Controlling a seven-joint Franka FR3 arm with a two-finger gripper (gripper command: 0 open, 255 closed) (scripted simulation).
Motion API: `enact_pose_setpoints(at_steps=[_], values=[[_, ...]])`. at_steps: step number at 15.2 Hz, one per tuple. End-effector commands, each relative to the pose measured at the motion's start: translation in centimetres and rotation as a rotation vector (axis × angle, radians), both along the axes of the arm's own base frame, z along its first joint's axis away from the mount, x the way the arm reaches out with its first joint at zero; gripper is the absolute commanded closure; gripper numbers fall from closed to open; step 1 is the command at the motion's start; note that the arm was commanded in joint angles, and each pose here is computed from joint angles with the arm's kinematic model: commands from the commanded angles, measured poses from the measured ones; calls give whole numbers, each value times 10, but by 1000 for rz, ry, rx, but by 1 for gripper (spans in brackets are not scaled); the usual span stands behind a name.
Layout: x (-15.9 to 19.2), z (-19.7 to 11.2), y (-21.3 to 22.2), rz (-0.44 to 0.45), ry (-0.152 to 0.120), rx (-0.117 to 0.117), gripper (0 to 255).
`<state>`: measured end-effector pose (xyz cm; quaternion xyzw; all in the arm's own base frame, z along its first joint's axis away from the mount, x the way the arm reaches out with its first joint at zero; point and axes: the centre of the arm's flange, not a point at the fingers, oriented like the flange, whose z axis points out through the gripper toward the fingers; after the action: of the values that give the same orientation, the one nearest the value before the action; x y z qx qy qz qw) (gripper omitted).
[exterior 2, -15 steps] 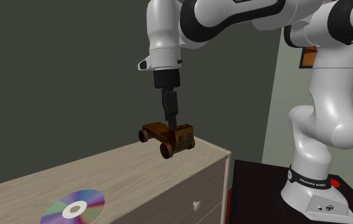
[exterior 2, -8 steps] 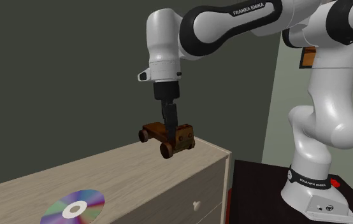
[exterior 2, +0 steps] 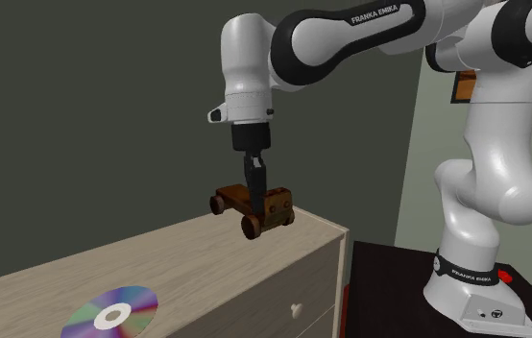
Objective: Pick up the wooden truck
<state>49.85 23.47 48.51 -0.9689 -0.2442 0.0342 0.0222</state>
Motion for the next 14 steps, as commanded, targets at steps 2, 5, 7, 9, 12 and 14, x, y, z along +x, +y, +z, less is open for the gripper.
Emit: enact_pose_setpoints(at_steps=[2,5,7,9,12,14], values=[[0,-1,0,0,2,-1,255],[0,14,0,0,2,-1,255],[0,25,0,0,2,-1,255],[0,36,0,0,2,-1,255],[0,51,0,0,2,-1,255],[0,62,0,0,2,-1,255]])
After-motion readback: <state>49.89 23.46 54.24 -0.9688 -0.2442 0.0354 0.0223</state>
